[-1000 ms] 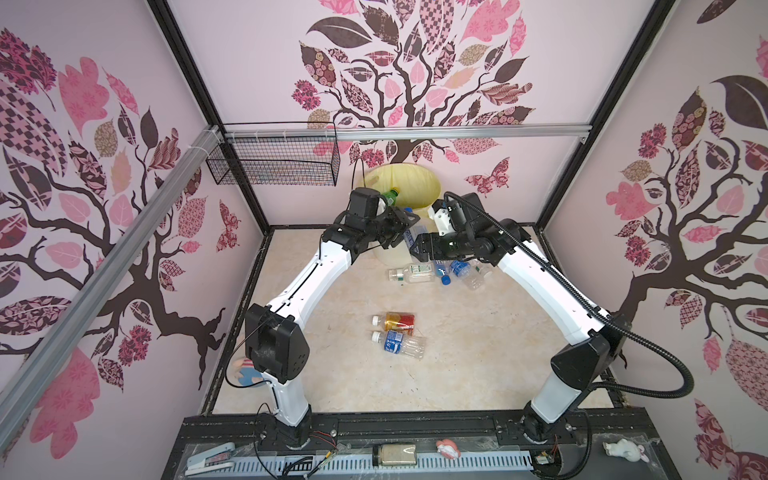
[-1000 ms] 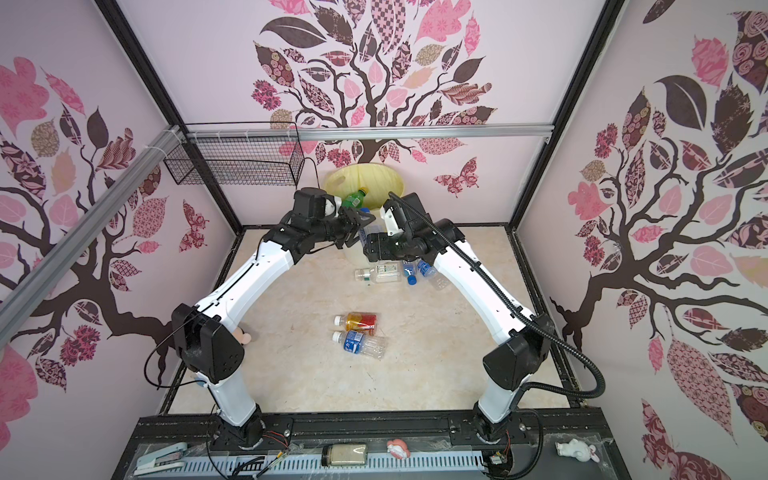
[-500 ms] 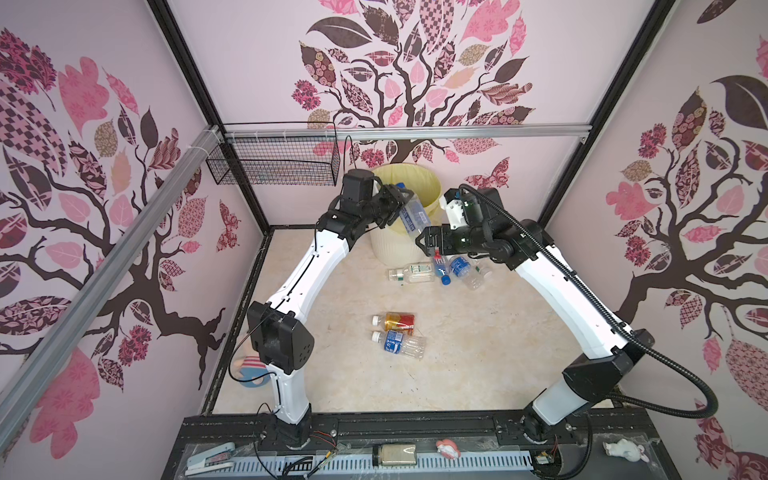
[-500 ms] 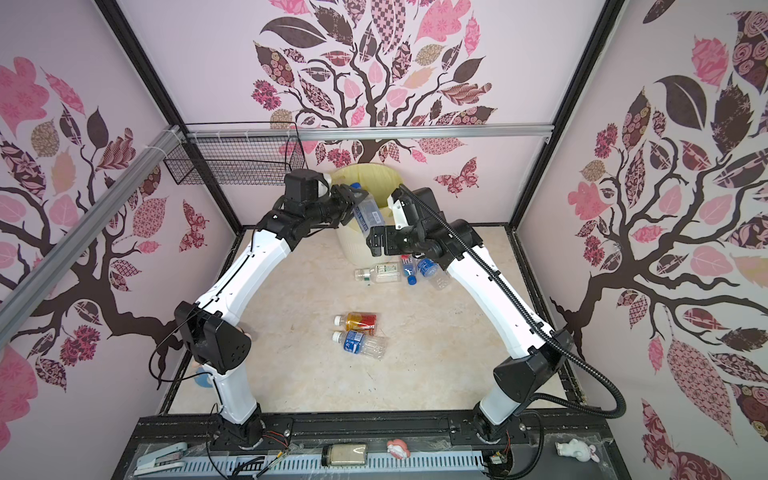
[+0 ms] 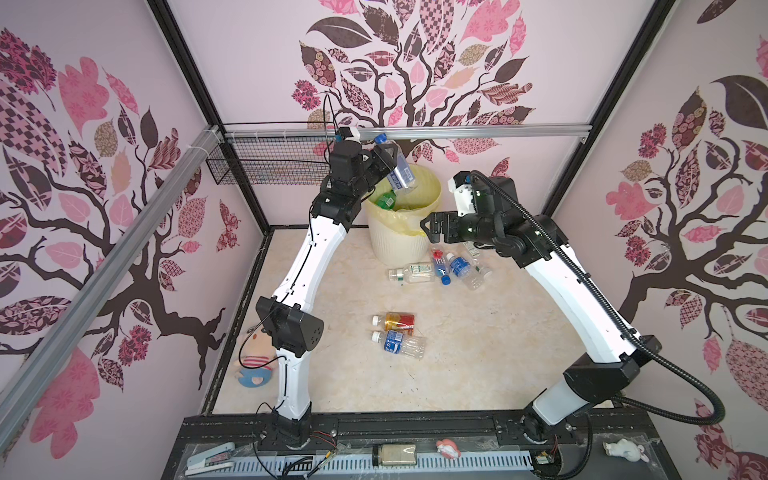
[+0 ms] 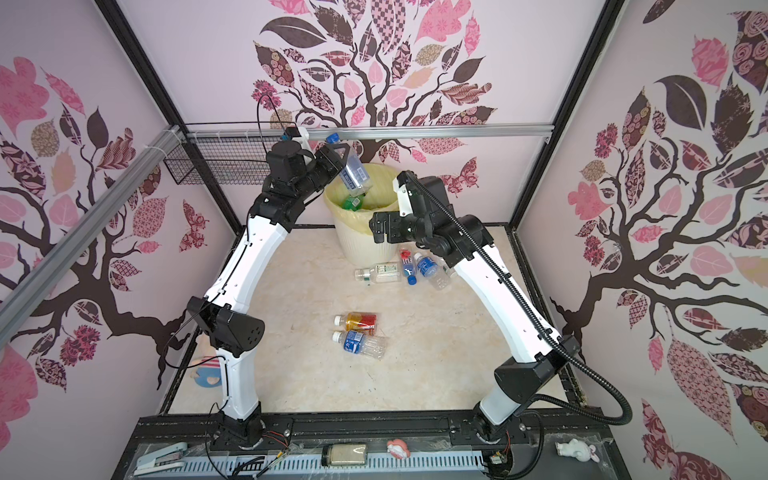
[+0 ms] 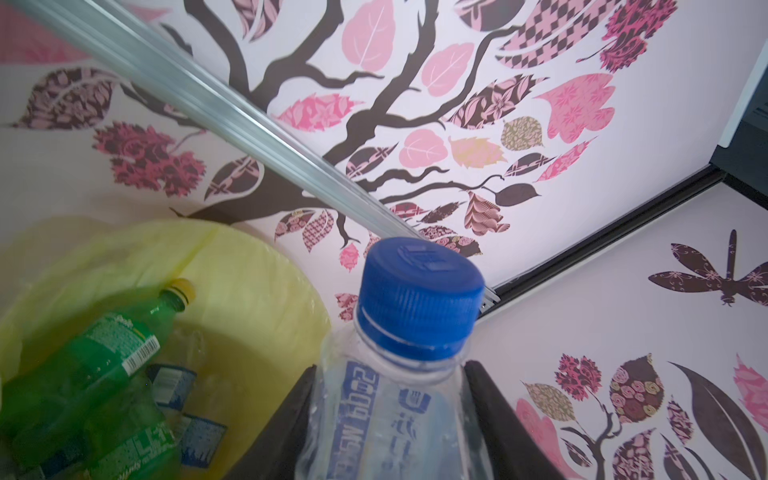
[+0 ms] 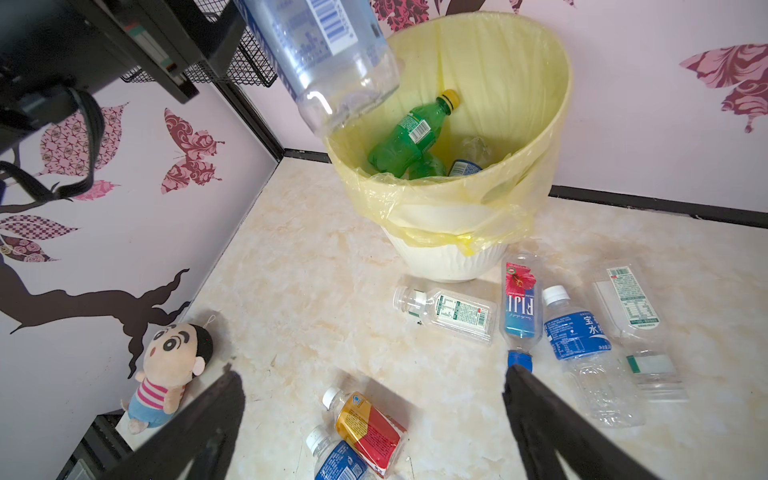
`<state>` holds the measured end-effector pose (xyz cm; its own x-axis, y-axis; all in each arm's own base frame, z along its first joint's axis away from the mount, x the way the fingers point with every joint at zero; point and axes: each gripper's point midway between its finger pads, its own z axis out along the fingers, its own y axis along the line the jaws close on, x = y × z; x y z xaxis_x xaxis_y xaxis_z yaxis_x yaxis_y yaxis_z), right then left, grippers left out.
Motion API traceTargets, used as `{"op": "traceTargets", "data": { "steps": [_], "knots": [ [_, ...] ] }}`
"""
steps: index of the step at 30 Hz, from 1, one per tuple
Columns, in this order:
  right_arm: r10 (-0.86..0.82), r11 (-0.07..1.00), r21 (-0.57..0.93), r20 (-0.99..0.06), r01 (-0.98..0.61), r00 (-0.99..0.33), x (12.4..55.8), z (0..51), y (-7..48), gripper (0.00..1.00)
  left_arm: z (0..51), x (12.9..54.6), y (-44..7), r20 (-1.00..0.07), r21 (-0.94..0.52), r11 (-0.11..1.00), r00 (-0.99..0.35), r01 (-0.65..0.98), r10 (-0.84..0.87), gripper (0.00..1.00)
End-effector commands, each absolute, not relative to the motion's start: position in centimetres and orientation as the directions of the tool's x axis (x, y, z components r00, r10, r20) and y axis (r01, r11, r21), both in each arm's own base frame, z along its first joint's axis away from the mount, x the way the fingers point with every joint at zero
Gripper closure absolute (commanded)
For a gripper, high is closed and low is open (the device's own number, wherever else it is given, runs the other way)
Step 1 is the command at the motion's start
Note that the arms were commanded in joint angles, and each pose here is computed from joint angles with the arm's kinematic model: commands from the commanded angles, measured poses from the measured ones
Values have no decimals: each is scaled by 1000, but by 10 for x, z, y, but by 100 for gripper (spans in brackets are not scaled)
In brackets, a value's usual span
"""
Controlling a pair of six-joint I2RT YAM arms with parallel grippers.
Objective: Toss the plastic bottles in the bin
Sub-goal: 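Lift both blue-capped water bottles up over the bin, then open both grippers over the bin to drop the water bottles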
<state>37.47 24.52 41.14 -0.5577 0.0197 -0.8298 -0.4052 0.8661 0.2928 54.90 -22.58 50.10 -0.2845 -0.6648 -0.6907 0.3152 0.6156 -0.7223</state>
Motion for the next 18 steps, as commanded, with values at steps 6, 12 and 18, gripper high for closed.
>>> {"op": "traceTargets", "data": {
  "steps": [6,12,18],
  "knots": [
    [44,862,290,-859,-415,-510,370,437,241,0,585,535,-191,-787,-539,748,86,388,-611,62],
    [40,868,283,-859,-407,-511,371,435,239,1,606,526,-182,-765,-528,751,161,398,-623,62],
    [35,873,275,-859,-403,-510,373,433,239,0,597,537,-182,-756,-544,746,162,384,-635,62]
  ]
}}
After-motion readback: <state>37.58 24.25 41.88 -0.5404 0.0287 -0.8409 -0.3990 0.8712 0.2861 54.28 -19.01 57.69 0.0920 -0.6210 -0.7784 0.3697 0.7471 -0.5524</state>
